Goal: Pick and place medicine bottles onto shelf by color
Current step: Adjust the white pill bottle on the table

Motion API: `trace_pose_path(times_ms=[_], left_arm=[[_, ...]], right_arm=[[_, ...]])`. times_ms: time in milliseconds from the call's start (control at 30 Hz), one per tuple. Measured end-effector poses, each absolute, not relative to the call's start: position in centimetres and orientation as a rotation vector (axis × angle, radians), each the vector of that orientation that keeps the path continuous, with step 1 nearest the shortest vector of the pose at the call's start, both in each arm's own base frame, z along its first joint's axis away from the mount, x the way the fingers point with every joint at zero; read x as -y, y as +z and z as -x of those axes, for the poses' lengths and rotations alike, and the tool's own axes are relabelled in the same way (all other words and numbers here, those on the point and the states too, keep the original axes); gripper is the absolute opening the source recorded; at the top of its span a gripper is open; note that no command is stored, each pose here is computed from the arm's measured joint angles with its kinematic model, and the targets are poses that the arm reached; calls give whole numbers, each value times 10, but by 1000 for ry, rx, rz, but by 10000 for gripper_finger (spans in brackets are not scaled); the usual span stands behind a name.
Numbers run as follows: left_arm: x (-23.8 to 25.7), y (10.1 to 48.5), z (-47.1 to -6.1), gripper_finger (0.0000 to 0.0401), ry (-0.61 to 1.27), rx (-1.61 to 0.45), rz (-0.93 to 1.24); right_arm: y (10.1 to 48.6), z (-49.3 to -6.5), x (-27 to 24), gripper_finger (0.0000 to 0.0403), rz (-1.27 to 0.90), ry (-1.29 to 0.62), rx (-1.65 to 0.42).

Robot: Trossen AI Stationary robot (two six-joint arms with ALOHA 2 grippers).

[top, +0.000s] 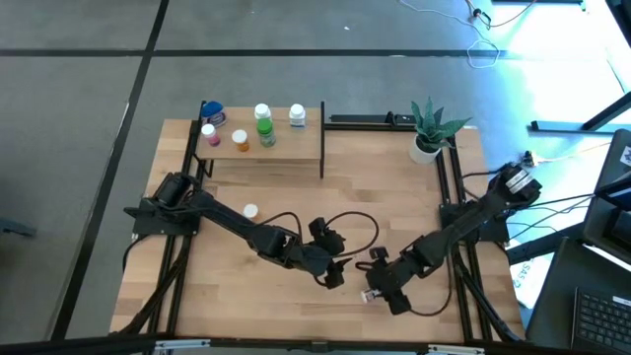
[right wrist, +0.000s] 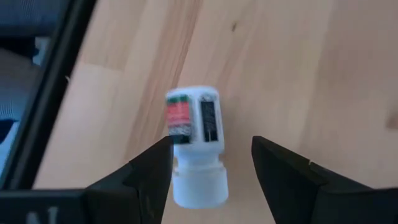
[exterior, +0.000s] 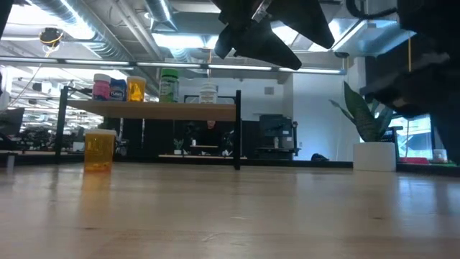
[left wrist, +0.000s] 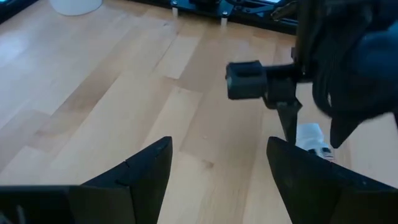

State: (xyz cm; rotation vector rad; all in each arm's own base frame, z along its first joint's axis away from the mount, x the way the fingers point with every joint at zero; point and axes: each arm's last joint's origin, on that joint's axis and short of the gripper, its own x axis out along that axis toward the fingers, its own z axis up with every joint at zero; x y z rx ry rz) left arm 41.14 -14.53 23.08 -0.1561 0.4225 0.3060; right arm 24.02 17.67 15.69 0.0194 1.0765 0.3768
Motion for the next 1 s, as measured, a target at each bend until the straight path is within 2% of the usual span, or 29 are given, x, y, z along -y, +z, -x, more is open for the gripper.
trace_pose_path(times_ms=[267, 467, 567, 767, 1000], left_arm=[[145, 230, -411, 257, 306, -426, 154], [146, 230, -411, 257, 305, -426, 153], [147, 230, -411, 257, 302, -427, 152], [153, 230, -409, 257, 287, -429, 143], [164, 230, -404, 257, 246, -440, 76]], right_arm=[[129, -237, -188, 220, 8, 368, -1171], [125, -239, -190, 219, 23, 345, -1157], [125, -240, -189, 209, 36, 328, -1148], [125, -240, -188, 162, 49, 305, -1140], [128, -245, -187, 160, 76, 267, -1127]])
